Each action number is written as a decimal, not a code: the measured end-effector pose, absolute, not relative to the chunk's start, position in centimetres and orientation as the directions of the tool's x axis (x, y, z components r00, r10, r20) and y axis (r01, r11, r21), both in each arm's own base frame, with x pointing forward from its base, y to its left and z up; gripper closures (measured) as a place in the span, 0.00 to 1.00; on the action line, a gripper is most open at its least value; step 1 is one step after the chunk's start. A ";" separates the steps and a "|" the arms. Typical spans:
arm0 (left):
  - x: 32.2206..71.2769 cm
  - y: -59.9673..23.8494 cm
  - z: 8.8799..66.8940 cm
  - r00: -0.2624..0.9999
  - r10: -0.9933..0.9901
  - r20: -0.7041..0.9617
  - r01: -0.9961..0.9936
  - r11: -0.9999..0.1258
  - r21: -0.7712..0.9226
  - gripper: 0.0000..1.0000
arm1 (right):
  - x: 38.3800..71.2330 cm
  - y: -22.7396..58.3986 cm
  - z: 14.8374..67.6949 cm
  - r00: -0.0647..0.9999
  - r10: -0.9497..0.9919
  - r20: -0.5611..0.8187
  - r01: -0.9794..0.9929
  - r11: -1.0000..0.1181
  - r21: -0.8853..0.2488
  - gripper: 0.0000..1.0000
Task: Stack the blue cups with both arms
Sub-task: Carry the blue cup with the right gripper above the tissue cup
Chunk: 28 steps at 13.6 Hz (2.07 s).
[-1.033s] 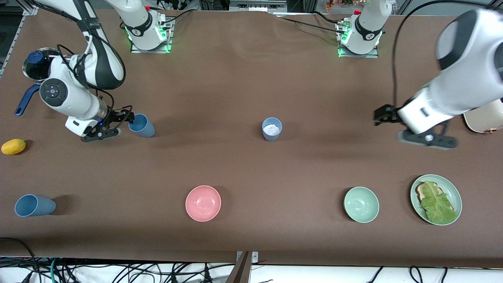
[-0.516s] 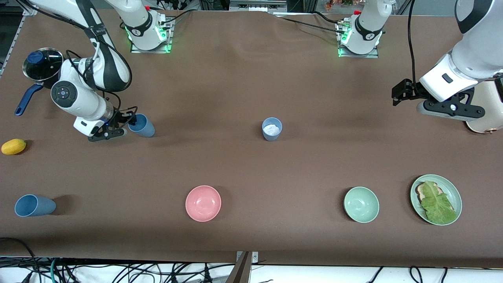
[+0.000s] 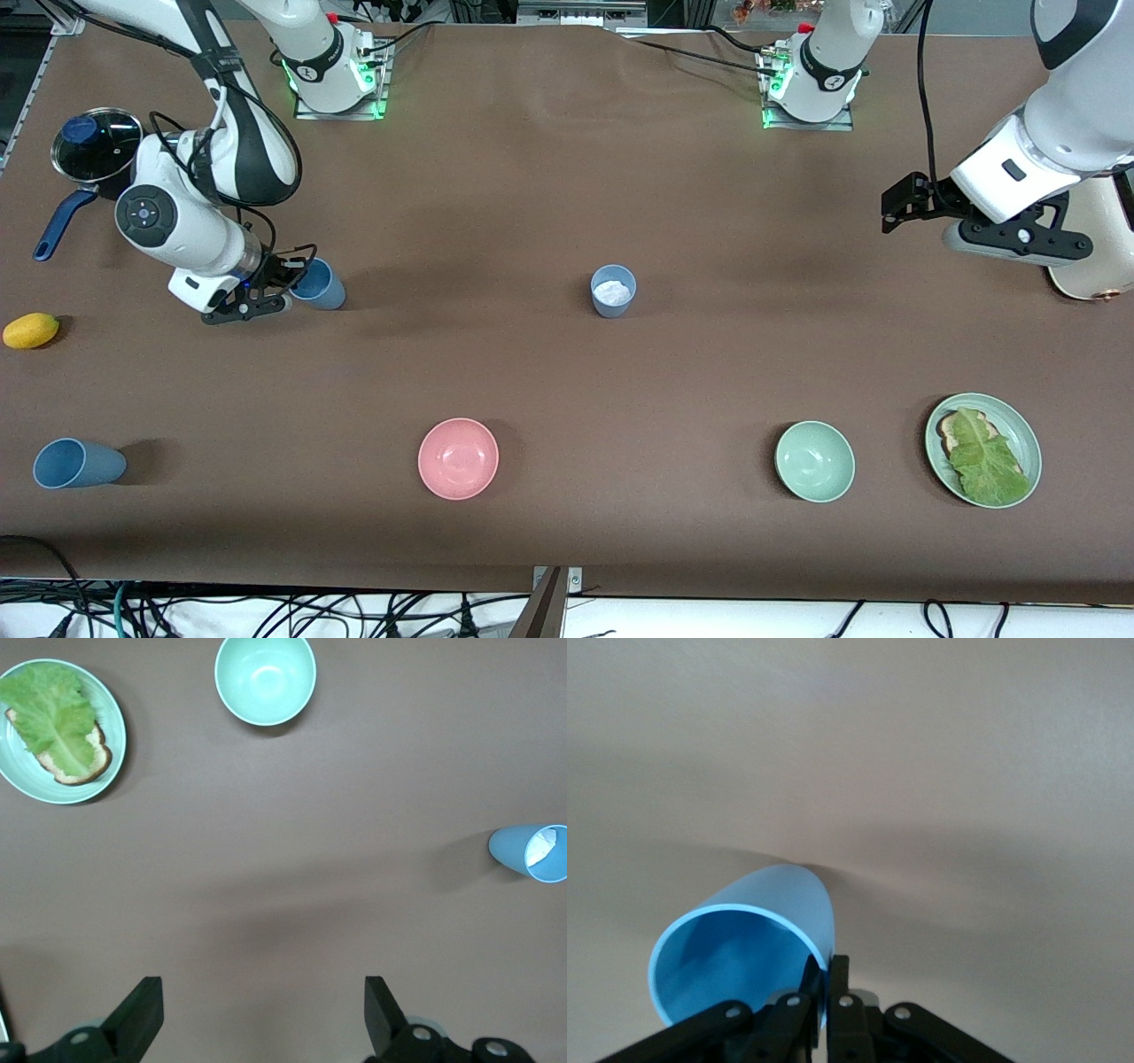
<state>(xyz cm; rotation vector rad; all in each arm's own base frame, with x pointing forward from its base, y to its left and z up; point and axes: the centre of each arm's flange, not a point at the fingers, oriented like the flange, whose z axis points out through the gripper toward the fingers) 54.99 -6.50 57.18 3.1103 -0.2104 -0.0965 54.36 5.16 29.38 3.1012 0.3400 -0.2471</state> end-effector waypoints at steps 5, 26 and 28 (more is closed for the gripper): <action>53.5 -4.6 60.1 0.994 -0.096 -0.048 -0.094 -0.995 0.045 0.00 | 57.5 9.0 36.4 0.964 0.232 -0.133 0.231 -0.973 -0.022 0.96; 56.9 -5.4 57.9 0.995 -0.094 -0.035 -0.093 -0.994 0.053 0.00 | 50.8 48.8 43.4 0.989 -0.127 -0.075 -0.136 -0.982 -0.128 0.96; 56.9 -5.6 57.7 0.995 -0.097 -0.037 -0.095 -0.994 0.054 0.00 | 50.0 51.6 42.0 0.984 -0.156 -0.085 -0.166 -0.978 -0.125 0.96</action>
